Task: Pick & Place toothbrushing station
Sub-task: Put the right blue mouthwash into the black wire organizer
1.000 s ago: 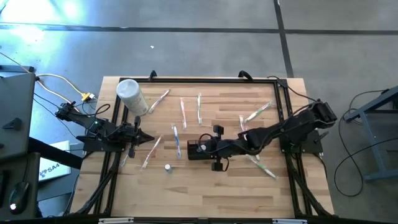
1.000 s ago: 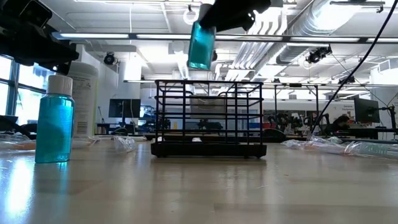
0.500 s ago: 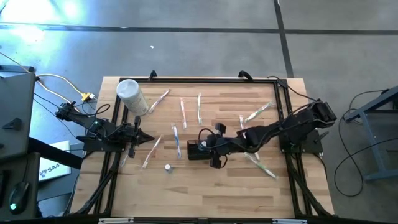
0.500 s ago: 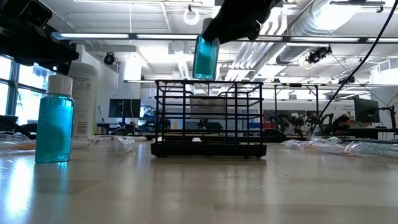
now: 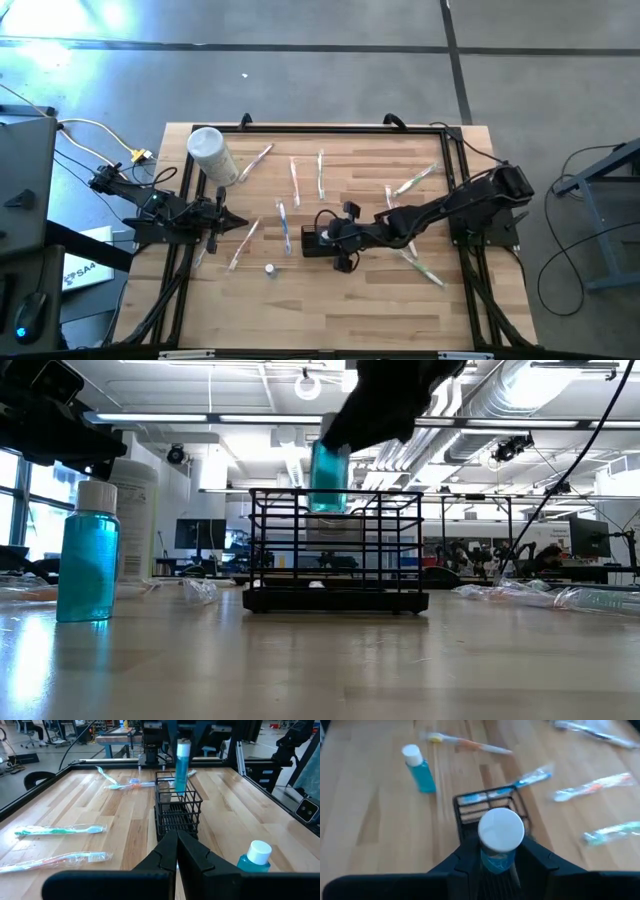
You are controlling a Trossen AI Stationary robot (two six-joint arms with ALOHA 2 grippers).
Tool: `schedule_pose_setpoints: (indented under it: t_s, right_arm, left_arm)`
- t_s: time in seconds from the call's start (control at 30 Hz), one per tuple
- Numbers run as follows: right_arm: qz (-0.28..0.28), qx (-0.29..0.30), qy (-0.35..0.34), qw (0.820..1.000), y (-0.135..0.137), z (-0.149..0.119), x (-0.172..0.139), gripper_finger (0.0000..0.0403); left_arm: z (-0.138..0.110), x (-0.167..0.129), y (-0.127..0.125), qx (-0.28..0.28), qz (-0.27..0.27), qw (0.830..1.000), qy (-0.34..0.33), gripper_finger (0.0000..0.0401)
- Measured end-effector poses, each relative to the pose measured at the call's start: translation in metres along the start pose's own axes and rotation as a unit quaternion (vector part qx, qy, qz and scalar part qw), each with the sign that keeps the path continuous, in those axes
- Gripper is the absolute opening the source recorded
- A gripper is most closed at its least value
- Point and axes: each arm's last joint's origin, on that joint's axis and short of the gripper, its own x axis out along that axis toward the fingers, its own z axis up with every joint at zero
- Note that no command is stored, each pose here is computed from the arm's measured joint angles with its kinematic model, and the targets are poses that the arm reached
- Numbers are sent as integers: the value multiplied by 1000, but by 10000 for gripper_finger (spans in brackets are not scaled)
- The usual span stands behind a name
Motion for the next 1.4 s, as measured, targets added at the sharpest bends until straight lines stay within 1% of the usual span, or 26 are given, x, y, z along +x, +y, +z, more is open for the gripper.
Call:
schedule_pose_setpoints:
  t_s: [0.17, 0.57, 0.67, 0.73, 1.4]
  right_arm:
    - [0, 4, 18, 1000, -3, -6, 17, 93]
    - [27, 43, 44, 998, -8, -11, 33, 95]
    - [26, 44, 57, 997, -10, -15, 37, 95]
    - [26, 47, 52, 997, -11, -15, 41, 95]
    - [25, 70, 71, 995, -13, -19, 48, 96]
  left_arm:
    - [0, 0, 0, 0, 0, 1000, 1, 6]
    - [0, 0, 0, 1, 0, 1000, 2, 6]
    - [0, 0, 0, 1, 0, 1000, 2, 6]
    - [0, 0, 0, 1, 0, 1000, 2, 6]
    - [0, 0, 0, 1, 0, 1000, 2, 6]
